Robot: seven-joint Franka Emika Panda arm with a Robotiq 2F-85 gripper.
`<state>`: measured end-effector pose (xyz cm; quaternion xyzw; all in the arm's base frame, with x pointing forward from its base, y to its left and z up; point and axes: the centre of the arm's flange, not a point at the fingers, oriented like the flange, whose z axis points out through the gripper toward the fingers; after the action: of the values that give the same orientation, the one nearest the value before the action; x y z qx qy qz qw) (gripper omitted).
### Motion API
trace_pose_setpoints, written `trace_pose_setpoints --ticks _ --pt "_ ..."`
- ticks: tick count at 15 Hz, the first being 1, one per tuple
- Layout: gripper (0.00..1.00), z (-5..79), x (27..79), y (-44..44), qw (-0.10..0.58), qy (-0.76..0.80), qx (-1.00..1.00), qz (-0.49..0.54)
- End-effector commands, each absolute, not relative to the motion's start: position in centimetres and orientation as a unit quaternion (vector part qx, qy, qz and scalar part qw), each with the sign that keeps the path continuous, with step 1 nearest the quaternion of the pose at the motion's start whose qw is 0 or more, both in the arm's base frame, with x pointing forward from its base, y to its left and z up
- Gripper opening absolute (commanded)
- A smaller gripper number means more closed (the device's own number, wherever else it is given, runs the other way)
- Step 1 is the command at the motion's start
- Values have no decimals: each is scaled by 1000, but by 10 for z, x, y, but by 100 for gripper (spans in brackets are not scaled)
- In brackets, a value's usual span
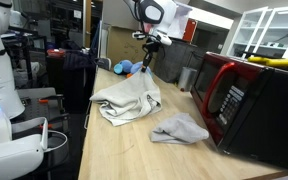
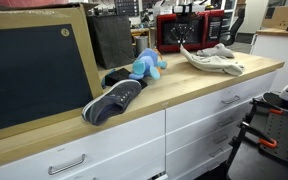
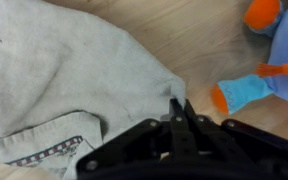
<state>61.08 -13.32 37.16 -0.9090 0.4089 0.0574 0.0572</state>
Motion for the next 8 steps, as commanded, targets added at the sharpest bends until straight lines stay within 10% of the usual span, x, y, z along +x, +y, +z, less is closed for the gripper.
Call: trace_pose_setpoints --ticks 1,5,8 --pt "1 383 639 -120 70 423 -903 25" --pt "1 388 662 -108 62 471 -879 29" --pt "34 392 668 -115 64 503 -861 40"
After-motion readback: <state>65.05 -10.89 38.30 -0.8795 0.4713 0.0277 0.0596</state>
